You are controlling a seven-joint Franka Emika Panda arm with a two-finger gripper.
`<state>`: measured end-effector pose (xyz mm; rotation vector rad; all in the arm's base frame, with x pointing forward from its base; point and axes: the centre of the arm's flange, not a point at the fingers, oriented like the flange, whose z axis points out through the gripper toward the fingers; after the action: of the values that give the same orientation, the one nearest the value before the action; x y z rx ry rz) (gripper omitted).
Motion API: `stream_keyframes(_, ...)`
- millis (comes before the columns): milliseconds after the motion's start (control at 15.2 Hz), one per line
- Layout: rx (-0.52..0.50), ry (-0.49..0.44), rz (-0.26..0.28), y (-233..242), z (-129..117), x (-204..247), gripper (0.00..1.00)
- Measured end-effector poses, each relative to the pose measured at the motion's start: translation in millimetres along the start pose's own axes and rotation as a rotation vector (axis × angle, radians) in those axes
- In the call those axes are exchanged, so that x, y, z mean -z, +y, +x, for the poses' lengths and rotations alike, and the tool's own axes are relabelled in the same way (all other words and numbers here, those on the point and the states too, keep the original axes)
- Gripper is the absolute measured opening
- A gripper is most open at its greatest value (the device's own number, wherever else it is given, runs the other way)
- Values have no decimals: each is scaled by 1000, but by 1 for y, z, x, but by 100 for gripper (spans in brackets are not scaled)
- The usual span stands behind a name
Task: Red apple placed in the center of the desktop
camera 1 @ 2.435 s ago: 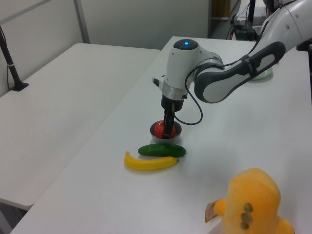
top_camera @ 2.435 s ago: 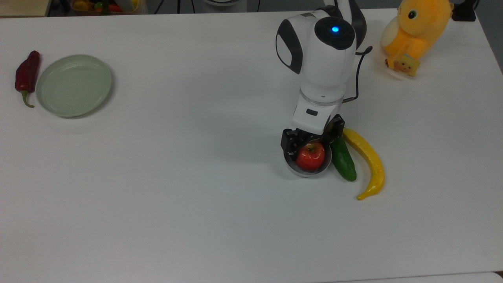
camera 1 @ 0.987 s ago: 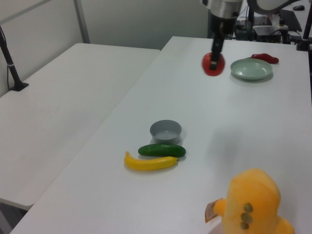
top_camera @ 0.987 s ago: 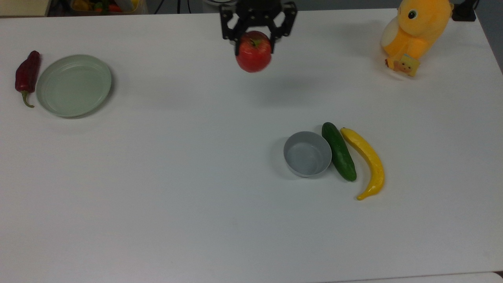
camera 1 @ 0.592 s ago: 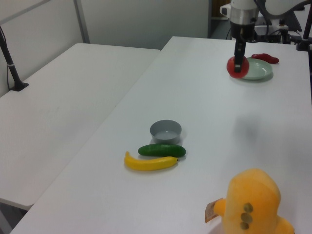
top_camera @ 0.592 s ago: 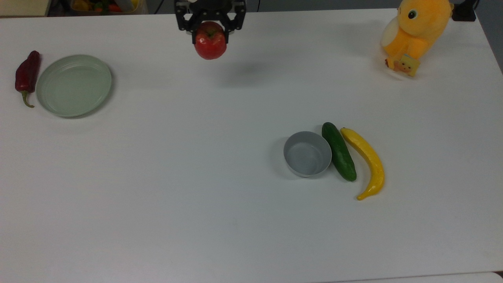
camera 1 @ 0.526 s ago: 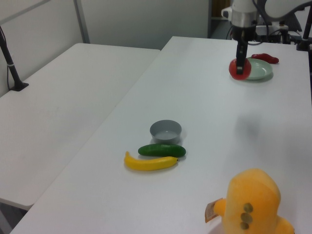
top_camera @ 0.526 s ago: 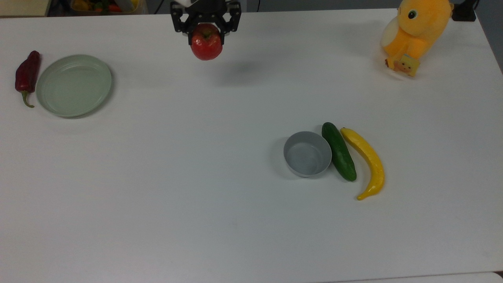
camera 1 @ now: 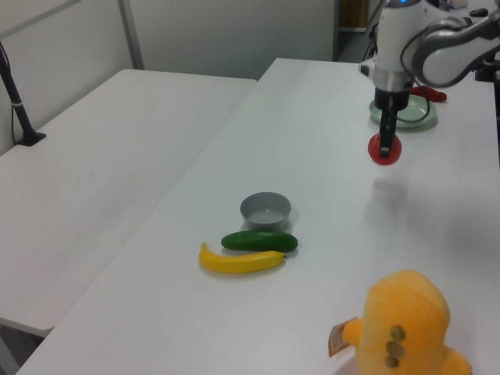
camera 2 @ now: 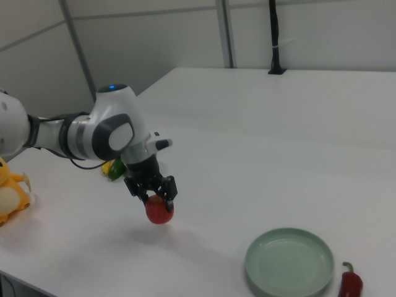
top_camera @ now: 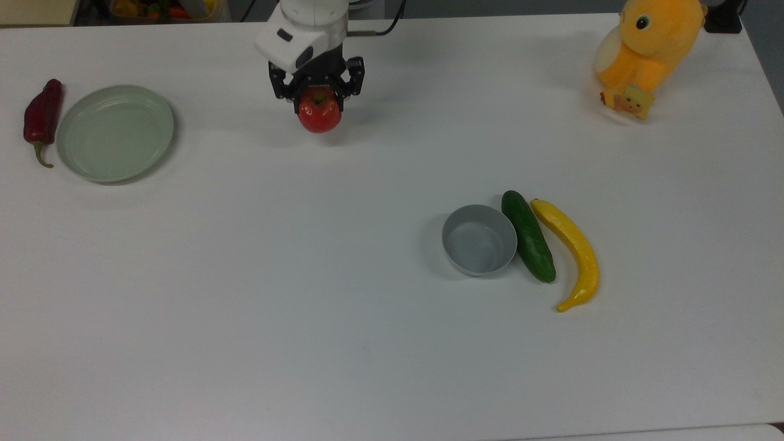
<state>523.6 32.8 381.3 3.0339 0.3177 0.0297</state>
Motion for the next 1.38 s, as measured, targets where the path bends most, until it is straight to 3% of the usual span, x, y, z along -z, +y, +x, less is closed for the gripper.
stream_keyframes(526, 1, 18, -11, 14, 9, -44, 72)
stream_keyframes(724, -10, 18, -12, 19, 8, -44, 96)
stream_keyframes(921, -11, 28, -14, 20, 8, -39, 100)
stream_keyframes(1184, -72, 53, -26, 22, 20, 5, 100)
stream_keyframes(1382, -132, 65, -40, 18, 39, 87, 100)
